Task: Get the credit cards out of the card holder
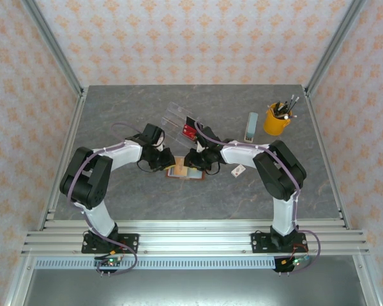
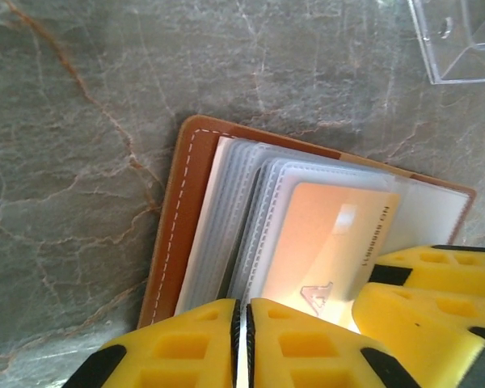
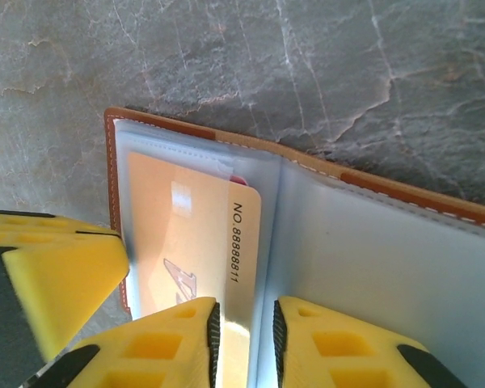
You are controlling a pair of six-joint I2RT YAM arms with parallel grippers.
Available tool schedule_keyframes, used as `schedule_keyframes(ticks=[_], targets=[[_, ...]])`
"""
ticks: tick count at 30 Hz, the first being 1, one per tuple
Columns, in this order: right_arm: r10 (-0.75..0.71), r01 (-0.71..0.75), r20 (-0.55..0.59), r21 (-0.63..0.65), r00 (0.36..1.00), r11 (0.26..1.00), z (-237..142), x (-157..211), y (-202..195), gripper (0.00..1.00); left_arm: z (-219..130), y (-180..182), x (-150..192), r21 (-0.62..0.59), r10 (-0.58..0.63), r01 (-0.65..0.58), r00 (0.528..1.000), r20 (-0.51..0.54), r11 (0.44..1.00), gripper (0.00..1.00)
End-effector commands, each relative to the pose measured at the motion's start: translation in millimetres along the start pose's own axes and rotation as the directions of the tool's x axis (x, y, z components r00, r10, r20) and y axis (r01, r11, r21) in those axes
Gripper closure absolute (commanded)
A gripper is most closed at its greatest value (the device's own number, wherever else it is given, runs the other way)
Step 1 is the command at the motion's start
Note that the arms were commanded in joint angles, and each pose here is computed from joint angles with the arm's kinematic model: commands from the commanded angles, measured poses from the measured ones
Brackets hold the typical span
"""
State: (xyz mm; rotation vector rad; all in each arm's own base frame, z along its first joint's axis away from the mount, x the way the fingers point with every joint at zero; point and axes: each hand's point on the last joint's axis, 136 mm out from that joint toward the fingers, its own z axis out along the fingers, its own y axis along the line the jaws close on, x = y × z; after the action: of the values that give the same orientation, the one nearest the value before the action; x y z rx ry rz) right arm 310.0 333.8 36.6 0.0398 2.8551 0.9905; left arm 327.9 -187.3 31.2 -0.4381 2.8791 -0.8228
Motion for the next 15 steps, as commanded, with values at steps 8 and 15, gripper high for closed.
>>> schedule_keyframes(ticks=[8, 15], targets=[[0.011, -0.011, -0.026, -0.023, 1.000, 1.000, 7.4, 4.6, 1.2, 0.79, 13.1, 23.6, 7.0, -0.064, -0.038, 0.036, 0.999, -0.038, 0.997, 0.86], [0.000, 0.001, -0.025, 0.038, 1.000, 0.999, 3.6, 8.9, -11.6, 0.87, 11.0, 34.3, 7.4, -0.117, -0.049, 0.046, 0.998, -0.025, 0.992, 0.86]])
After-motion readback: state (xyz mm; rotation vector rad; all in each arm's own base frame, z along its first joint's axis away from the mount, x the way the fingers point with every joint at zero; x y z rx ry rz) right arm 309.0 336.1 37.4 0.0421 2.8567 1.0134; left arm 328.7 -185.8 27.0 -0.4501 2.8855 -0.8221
